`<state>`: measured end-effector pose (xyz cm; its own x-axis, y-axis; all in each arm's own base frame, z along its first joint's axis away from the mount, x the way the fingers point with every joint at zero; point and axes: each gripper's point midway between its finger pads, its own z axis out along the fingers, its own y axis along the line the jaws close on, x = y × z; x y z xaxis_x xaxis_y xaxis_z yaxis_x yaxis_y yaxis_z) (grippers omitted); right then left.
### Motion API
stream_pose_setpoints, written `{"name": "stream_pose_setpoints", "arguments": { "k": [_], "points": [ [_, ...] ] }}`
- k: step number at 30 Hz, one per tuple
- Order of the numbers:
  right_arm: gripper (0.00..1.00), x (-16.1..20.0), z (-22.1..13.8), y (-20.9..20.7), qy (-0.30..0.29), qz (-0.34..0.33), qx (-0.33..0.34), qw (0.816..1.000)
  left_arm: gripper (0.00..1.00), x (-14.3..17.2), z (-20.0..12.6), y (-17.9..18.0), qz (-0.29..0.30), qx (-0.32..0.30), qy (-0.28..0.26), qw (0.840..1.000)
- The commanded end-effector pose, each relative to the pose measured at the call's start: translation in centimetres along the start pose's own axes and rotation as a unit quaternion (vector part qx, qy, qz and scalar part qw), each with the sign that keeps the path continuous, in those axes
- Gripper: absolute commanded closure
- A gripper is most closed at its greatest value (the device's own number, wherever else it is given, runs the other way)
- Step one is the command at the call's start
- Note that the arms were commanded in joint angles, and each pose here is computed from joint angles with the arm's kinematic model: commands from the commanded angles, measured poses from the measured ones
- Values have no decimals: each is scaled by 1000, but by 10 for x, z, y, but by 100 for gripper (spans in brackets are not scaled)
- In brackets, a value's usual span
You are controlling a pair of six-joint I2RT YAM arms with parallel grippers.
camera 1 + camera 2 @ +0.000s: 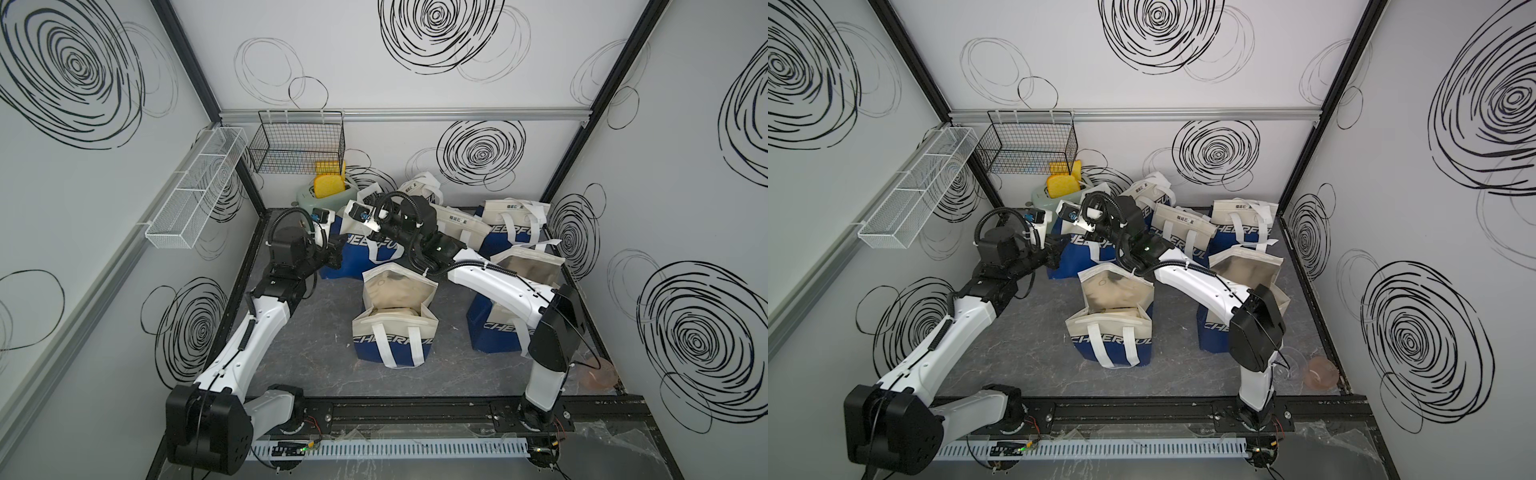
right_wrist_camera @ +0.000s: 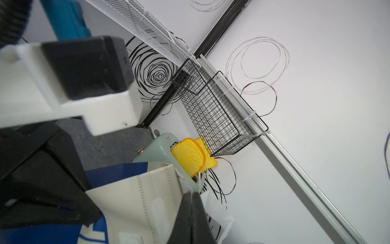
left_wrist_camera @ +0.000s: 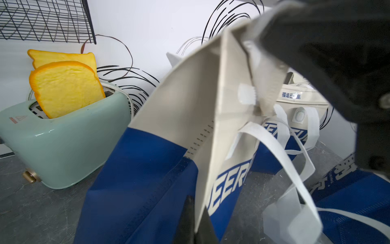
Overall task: Open the takeout bag
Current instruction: Open the takeout bag at the center of the board.
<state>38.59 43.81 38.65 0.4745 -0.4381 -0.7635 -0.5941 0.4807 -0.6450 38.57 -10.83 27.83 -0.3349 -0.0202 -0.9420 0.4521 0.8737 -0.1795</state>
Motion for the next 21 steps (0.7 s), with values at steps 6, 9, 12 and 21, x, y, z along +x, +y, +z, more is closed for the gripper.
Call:
{"name": "stream_pose_setpoints", "arguments": {
  "k": [6, 9, 12, 21],
  "points": [
    [100, -58, -49, -98, -64, 1, 103, 993, 100, 64, 7, 40, -24, -56, 90, 994],
    [100, -55, -46, -87, -65, 0, 79, 995, 100, 60, 7, 37, -26, -48, 81, 995],
    [100, -51, -42, -69, -65, -10, 43, 997, 100, 50, 5, 30, -27, -30, 67, 997],
    [84, -12, -32, -23, -20, -16, 14, 1000, 100, 6, -2, -1, -37, 18, 20, 999]
  ]
}}
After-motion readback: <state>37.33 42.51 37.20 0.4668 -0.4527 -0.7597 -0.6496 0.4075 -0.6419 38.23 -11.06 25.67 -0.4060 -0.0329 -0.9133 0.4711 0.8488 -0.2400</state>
